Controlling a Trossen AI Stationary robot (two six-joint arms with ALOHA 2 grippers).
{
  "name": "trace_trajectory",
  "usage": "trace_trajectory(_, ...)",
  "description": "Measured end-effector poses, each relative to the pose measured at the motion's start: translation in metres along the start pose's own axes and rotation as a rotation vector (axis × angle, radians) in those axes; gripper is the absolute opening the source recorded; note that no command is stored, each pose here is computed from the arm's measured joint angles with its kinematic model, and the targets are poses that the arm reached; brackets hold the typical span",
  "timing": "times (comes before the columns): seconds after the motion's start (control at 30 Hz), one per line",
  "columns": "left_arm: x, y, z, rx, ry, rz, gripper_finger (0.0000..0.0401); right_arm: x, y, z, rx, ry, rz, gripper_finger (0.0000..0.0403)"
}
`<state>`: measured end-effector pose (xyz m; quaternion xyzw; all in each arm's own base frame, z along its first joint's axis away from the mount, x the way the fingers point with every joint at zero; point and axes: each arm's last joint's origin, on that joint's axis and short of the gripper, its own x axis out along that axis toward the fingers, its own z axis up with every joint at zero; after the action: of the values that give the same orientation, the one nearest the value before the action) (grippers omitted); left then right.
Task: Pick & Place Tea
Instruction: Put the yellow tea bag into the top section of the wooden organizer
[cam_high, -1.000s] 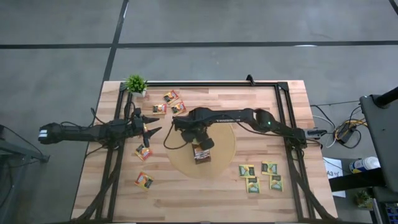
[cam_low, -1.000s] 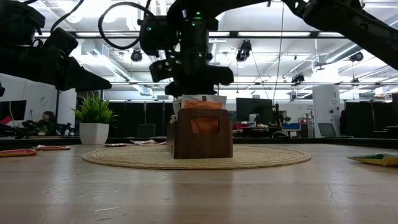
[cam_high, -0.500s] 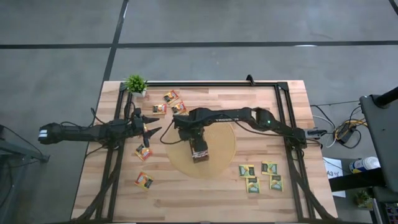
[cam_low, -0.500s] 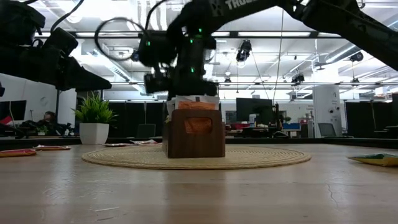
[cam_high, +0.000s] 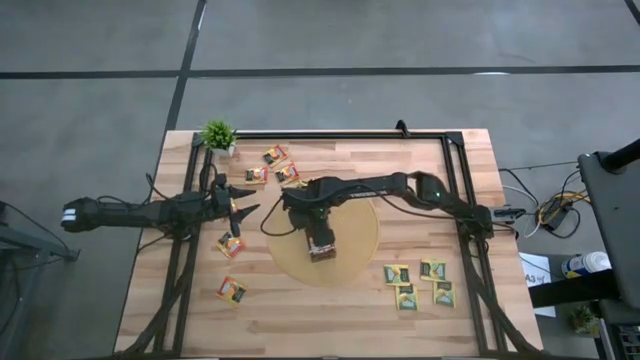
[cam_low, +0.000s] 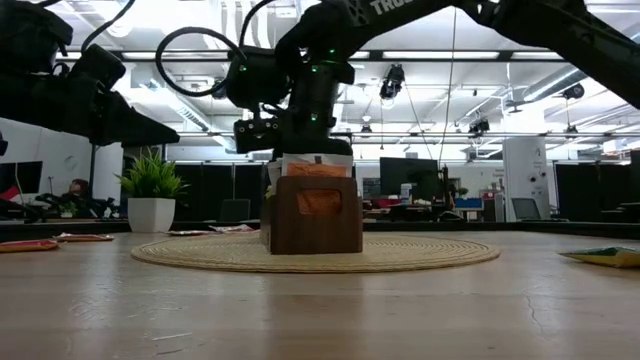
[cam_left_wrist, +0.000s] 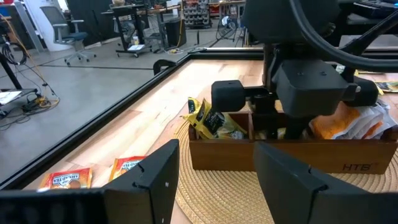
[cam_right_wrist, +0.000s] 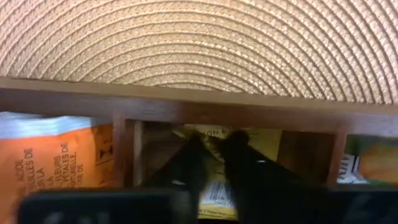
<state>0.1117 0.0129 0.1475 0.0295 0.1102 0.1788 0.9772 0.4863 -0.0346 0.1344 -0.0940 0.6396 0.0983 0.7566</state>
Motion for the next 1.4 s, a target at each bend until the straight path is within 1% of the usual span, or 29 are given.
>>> trace_trajectory(0.07,0.000,0.000,0.000,0.000,0.000,0.000,0.0202,-0.006,-0.001,0.004,-0.012,-0.016,-0.010,0.0027)
trace_trajectory(0.13,0.000,0.000,0.000,0.000,0.000,0.000,0.0202,-0.013,-0.003,0.008,-0.014,-0.034,-0.028,0.0017)
trace_trajectory(0.3,0.000,0.000,0.000,0.000,0.000,0.000,0.0202,-0.033,-0.003,0.015,0.001,-0.044,-0.046,0.0009)
trace_trajectory(0.47,0.000,0.000,0.000,0.000,0.000,0.000,0.0202,-0.068,-0.003,0.019,0.027,-0.092,-0.057,0.0009)
trace_trajectory(0.7,0.000,0.000,0.000,-0.001,0.000,0.000,0.0202,-0.079,-0.002,0.021,0.064,-0.115,-0.058,0.0008)
trace_trajectory(0.77,0.000,0.000,0.000,0.000,0.000,0.001,0.0202,-0.080,-0.002,0.021,0.089,-0.115,-0.081,0.0008)
trace_trajectory(0.87,0.000,0.000,0.000,0.000,0.000,0.000,0.0202,-0.080,-0.002,0.021,0.130,-0.102,-0.141,0.0008)
trace_trajectory(0.97,0.000,0.000,0.000,0.000,0.000,0.000,0.0202,-0.081,-0.003,0.023,0.195,-0.115,-0.210,0.0008)
trace_trajectory(1.03,0.000,0.000,0.000,0.000,0.000,0.000,0.0202,-0.085,-0.002,0.024,0.269,-0.125,-0.296,0.0008)
trace_trajectory(1.2,0.000,0.000,0.000,0.000,0.000,0.000,0.0202,-0.086,0.002,0.026,0.478,-0.151,-0.560,0.0008)
trace_trajectory(1.4,0.000,0.000,0.000,0.000,0.000,0.000,0.0202,-0.069,0.023,0.030,0.626,-0.222,-0.743,0.0008)
